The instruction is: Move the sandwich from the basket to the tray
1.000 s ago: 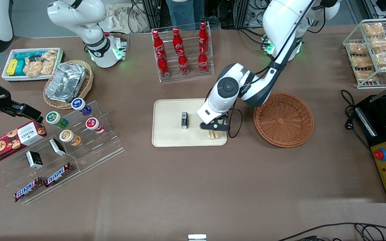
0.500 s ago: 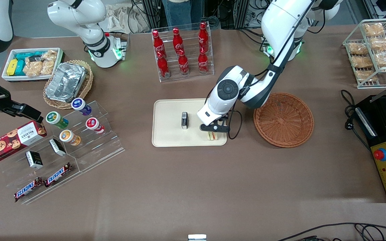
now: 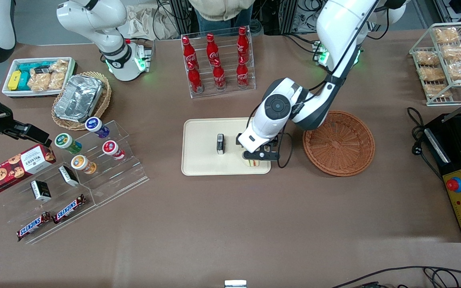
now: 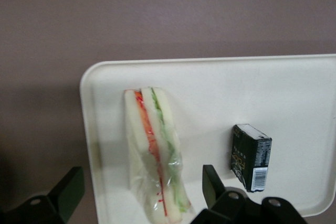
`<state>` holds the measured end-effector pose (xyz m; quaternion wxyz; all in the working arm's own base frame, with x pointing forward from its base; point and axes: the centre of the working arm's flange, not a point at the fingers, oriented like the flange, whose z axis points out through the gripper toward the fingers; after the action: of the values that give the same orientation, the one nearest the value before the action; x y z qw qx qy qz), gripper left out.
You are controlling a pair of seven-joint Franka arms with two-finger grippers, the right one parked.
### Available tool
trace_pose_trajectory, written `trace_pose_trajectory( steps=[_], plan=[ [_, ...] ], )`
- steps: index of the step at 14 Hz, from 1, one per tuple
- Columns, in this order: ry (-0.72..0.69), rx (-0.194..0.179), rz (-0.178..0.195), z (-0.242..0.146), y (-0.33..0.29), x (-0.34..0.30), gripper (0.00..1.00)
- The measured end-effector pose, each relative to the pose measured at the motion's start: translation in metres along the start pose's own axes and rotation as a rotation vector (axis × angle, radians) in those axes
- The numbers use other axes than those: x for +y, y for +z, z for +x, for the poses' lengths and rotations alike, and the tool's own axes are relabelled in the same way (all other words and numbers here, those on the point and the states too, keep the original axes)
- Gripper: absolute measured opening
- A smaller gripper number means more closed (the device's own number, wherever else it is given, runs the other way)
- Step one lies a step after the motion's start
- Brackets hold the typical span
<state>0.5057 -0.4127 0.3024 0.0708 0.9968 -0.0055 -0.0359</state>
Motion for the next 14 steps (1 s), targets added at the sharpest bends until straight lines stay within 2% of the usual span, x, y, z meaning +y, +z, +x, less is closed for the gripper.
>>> trace_pose_trajectory(
  steps=[3, 7, 9, 12, 14],
  plan=[
    [0.004, -0.041, 0.034, 0.014, -0.049, -0.019, 1.00],
    [0.035, -0.072, 0.064, 0.024, -0.120, -0.057, 1.00],
    [-0.007, -0.098, 0.088, 0.022, -0.156, -0.089, 1.00],
    [-0.113, -0.156, 0.124, 0.021, -0.194, -0.145, 1.00],
    [-0.161, -0.147, 0.121, 0.024, -0.210, -0.169, 1.00]
  ],
)
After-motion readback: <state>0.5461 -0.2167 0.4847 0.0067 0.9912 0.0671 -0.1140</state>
